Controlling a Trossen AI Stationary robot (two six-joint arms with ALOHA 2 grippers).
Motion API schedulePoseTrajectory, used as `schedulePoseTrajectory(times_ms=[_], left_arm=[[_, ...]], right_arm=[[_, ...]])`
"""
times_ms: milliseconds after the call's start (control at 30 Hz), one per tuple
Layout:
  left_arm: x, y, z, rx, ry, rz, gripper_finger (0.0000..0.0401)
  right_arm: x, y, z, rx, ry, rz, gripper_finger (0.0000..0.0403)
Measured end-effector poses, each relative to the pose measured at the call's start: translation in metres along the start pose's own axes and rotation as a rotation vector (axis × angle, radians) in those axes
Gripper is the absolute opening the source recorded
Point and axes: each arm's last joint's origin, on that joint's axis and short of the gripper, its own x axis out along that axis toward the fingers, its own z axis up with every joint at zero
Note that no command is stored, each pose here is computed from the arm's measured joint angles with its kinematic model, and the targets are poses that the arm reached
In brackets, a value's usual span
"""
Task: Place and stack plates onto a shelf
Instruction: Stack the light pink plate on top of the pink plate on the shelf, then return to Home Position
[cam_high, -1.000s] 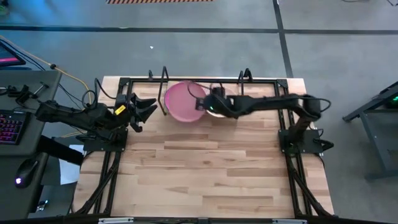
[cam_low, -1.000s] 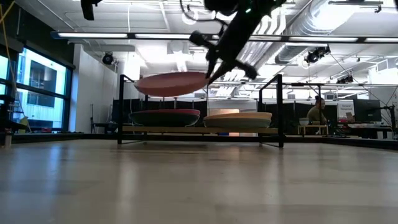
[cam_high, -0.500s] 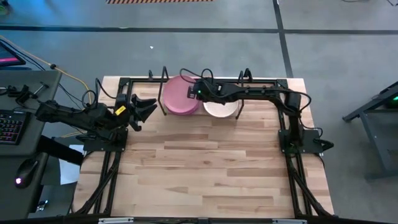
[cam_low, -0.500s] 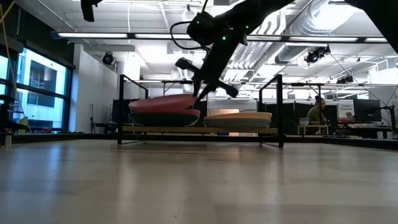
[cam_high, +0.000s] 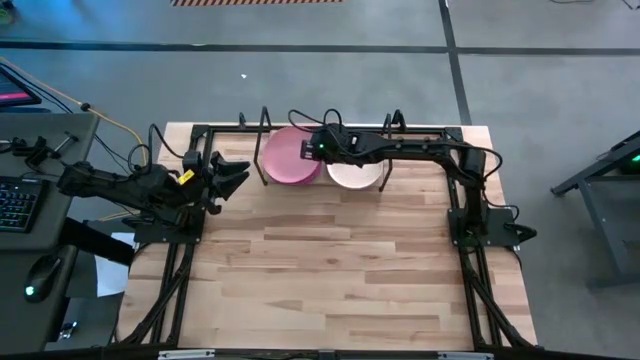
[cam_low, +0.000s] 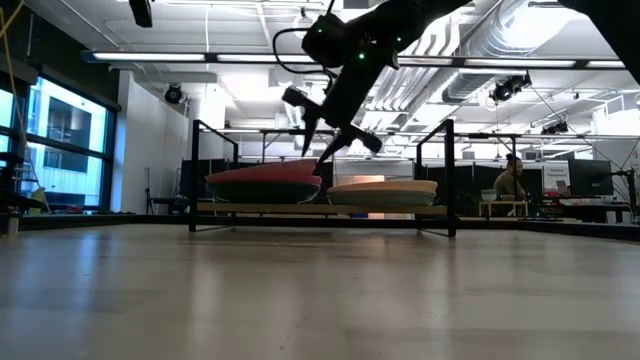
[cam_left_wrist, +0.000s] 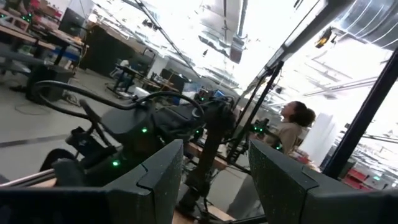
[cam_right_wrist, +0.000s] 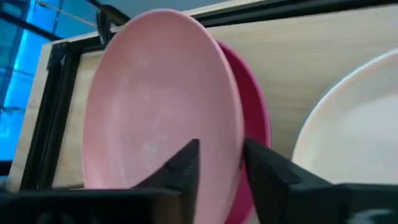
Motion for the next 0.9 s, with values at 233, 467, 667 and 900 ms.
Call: schedulePoseTrajectory(times_ms=[233, 467, 667, 900], left_arm=[[-0.004, 0.000, 0.005, 0.040, -0.021, -0.009, 0.0175], [-0.008, 0.001, 0.009, 0.028, -0.039, -0.024, 0.0175], [-0.008, 0.001, 0.010, 0.029, -0.038, -0.024, 0.0175], [-0.008, 0.001, 0.009, 0.036, -0.035, -0.023, 0.0175]], right_arm=[[-0.014, 0.001, 0.011, -0.086, -0.002, 0.023, 0.0192], [-0.035, 0.007, 0.010, -0.277, 0.020, 0.071, 0.0204], [-0.076, 0.022, -0.017, -0.533, 0.069, 0.150, 0.0204], [-0.119, 0.026, -0.068, -0.787, 0.191, 0.167, 0.0204]])
